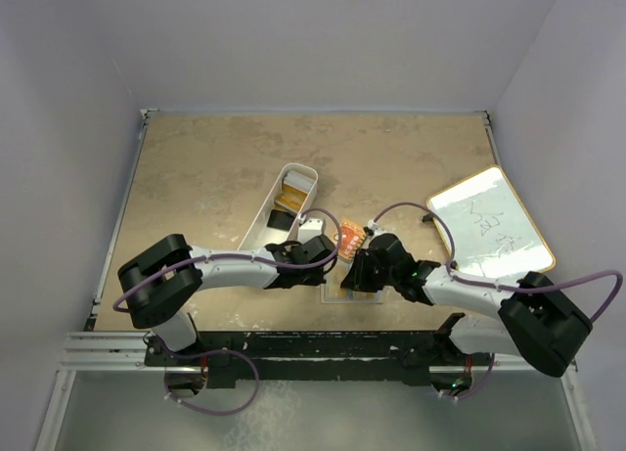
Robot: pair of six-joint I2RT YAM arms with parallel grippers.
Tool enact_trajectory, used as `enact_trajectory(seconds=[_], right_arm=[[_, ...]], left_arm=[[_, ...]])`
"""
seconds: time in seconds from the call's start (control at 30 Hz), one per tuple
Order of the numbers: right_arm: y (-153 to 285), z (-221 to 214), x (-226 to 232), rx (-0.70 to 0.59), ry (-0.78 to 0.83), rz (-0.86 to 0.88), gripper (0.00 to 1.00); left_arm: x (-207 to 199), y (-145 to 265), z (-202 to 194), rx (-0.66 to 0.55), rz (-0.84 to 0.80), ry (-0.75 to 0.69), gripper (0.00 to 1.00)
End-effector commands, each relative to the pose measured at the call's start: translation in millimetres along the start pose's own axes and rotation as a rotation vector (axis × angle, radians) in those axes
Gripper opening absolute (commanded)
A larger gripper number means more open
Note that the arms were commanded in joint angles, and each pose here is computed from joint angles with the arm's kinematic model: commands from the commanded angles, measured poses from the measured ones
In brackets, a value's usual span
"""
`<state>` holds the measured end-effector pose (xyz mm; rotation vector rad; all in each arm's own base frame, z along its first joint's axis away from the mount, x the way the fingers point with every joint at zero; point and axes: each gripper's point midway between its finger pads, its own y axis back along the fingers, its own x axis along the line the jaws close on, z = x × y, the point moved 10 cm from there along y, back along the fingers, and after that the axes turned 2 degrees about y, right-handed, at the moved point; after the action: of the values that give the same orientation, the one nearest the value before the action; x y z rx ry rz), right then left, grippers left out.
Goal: Put the credit cards into the card holder
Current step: Insert the credit card into the card holder.
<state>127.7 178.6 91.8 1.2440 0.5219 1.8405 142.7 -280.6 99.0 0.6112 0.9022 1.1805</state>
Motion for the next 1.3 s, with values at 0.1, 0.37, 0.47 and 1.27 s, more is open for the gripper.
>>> enact_trajectory(seconds=[0.1,0.37,0.47,1.27], right_arm=[[10.4,10.0,11.8,-0.005,0.083,-0.008,0.33],[42.7,17.7,12.1,-0.070,0.115,-0.092,0.50],[51.1,18.3,7.0,-0.087,0.122,-0.152,0.53],[35.3,8.6,-14.9,-0.111,0.068,-0.217,0.66]], left_arm=[[-1.0,6.6,2.9,-0.040,-0.005,0.024,0.02],[-4.2,32.6,22.0,-0.141,-0.044,0.073,0.14],[-8.4,41.7,27.5,-0.165,-0.104,0.085,0.19],[-11.5,8.4,4.5,-0.047,-0.150,0.006,0.08]])
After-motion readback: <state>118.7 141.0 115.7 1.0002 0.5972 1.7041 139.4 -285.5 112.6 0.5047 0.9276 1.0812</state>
